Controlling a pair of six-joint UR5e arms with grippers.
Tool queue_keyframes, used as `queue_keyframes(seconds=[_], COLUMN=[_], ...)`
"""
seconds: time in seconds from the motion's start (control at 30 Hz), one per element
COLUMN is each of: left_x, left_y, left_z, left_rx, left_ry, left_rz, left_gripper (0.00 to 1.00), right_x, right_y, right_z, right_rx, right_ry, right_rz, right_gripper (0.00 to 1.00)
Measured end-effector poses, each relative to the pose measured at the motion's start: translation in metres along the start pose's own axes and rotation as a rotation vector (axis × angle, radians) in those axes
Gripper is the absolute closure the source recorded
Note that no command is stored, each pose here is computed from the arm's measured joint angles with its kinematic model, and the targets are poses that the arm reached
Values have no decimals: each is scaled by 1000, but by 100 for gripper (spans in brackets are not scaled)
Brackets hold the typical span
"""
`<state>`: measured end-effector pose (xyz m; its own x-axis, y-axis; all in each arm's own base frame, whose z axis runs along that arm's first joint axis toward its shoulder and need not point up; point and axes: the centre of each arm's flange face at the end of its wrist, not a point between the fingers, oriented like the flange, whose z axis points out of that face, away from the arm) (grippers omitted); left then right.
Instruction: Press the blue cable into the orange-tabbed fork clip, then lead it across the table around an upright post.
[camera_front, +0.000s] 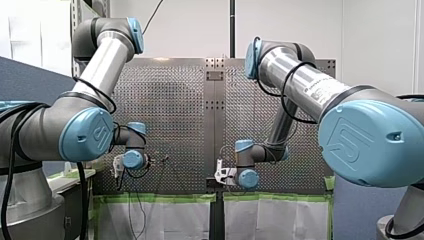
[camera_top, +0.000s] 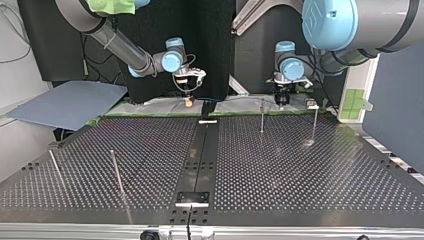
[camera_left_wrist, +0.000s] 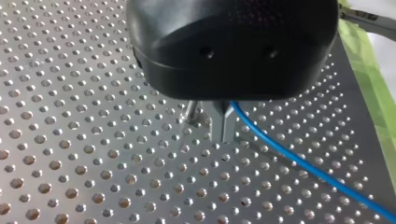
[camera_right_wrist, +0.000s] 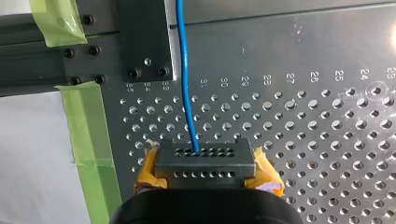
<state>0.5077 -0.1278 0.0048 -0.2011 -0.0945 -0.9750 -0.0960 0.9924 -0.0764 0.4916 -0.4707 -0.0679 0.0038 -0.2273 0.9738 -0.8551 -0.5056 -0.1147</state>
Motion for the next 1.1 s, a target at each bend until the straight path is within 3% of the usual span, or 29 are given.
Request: queue_keyframes(seconds=[0.63,1.1], left_x=[-7,3], left_y=[-1,-3], left_z=[11,26], left_rx=[17,23], left_ry=[-42,1], left_rz=[-92,-94], left_gripper=[100,100], right_x=[5,10], right_y=[2,2], right_z=[6,11], right_rx=[-5,-4], right_ry=[2,11], right_rz=[1,2], right_gripper=[100,100])
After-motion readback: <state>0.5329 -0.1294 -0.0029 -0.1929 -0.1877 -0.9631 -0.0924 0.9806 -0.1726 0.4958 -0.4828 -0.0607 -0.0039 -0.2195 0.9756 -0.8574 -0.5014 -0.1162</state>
